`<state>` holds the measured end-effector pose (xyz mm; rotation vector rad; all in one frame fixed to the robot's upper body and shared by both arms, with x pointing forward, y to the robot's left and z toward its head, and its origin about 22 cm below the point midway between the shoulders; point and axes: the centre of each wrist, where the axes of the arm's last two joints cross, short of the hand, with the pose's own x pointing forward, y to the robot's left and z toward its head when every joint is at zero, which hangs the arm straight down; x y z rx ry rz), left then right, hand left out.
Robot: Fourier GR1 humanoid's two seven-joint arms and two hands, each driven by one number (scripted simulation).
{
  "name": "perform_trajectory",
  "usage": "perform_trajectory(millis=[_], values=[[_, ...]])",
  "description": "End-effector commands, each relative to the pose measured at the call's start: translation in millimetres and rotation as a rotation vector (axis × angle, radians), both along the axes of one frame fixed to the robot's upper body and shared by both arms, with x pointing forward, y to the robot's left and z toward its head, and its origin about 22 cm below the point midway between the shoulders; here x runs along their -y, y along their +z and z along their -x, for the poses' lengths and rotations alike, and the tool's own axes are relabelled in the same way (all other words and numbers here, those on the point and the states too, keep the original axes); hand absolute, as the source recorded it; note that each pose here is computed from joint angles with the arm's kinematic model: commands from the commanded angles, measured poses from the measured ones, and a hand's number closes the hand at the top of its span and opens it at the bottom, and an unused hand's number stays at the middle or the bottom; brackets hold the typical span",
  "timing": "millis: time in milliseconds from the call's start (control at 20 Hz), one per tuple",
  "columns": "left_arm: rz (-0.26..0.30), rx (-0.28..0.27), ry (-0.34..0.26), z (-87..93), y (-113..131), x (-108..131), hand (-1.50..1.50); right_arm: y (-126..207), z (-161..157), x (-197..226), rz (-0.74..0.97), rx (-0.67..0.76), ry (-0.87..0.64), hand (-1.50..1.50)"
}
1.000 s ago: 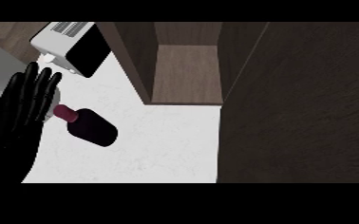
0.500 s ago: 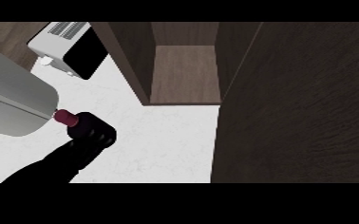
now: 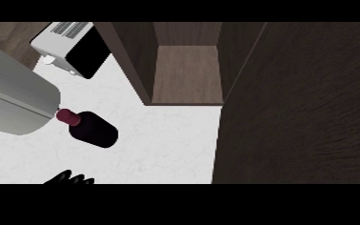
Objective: Pick up the wine, place it into the cabinet and close the cabinet
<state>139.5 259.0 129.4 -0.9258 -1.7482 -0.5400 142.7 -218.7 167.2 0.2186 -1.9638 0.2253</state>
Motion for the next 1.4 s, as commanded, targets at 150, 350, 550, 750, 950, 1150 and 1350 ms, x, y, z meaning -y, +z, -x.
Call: perform_trajectory(millis=[150,350,550,750,950,1150,1350], values=[[0.030,0.036,-0.022,20.1,32.2,4.0,-1.50,15.5,16.5,-5.5,-0.007,0.006,0.021,-1.50],[0.043,0.016,-0.024,41.6,43.7,9.5,-1.50,19.7,5.5,-0.6,-0.033,0.007,0.001,-1.50],[0.041,0.015,0.007,34.7,44.0,5.5,-1.50,22.9,6.3,-2.3,-0.013,0.006,0.006,-1.50],[0.028,-0.010,0.066,35.9,33.9,5.5,-1.50,31.9,6.0,-4.2,0.002,-0.001,0.024,-1.50],[0.017,-0.062,0.096,22.4,25.6,-13.3,-1.50,33.0,21.0,-9.5,-0.022,0.006,0.032,-1.50],[0.023,-0.067,0.170,7.1,19.7,-20.5,-1.50,28.8,9.7,-9.1,-0.037,-0.005,-0.007,-1.50],[-0.004,-0.038,0.222,5.3,21.5,-35.4,-1.50,29.5,-1.5,-11.5,-0.023,0.010,0.011,-1.50]])
